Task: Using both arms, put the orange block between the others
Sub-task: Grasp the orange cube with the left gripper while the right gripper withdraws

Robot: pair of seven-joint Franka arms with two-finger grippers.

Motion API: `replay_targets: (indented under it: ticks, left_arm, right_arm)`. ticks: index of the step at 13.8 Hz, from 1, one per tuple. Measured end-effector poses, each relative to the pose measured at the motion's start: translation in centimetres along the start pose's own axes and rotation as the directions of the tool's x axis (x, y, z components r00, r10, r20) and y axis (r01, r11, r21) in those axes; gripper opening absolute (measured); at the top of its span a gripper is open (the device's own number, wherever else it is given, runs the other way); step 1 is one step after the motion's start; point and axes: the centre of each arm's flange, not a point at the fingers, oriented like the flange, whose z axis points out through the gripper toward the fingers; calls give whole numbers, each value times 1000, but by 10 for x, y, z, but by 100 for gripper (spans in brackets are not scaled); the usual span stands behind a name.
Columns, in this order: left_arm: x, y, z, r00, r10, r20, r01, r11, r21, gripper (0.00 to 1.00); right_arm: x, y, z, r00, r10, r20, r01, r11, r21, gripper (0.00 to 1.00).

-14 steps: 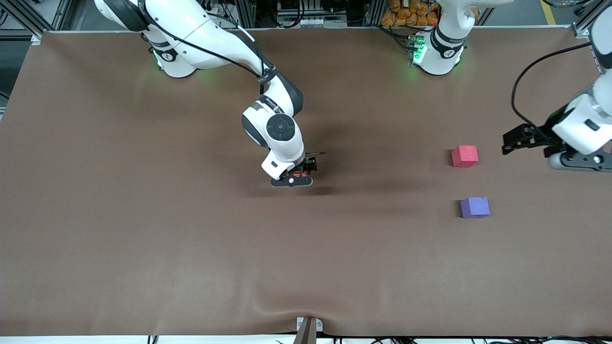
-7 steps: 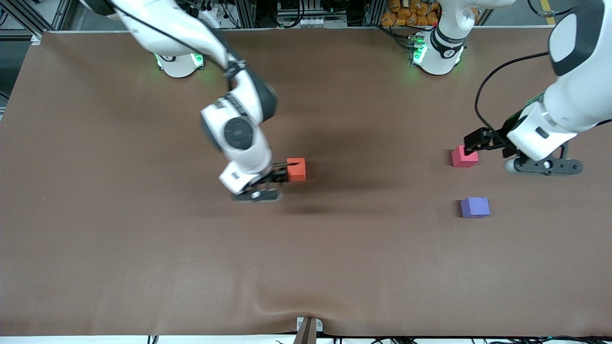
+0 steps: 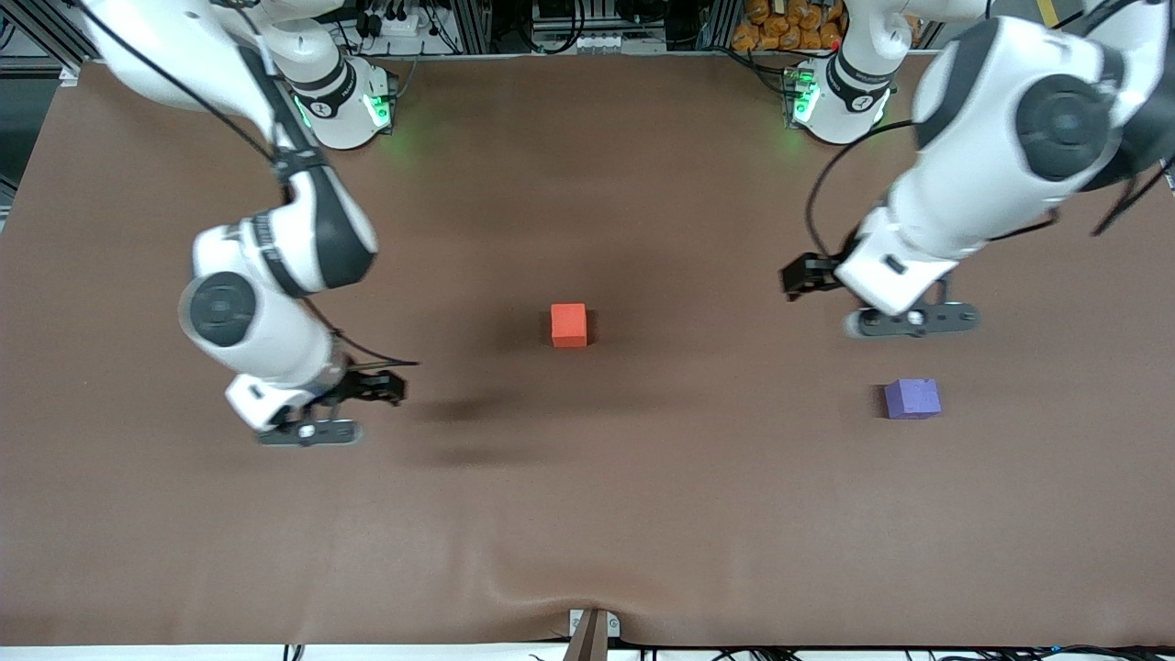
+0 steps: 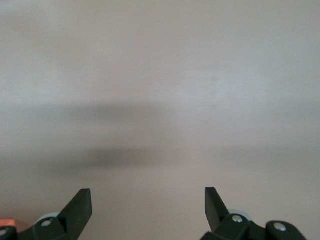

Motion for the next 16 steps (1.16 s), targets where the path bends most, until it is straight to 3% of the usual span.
replay_targets:
  ticks: [7,12,16]
  left_arm:
    - [-21,113,54,999,-14,-43,13,1000,-28,100]
    - [-56,201,132,999,-30,-37,29,999,-25,100]
    - [-76,247,206,997,-22,-76,21,1000,-16,100]
  right_arm:
    - [-28,152,-77,986,-158,58,159,987,-25,100]
    - [-63,231,-126,975,-204,86,202,979,32,100]
    - [-93,237,-167,975,-194,105,188,980,61,100]
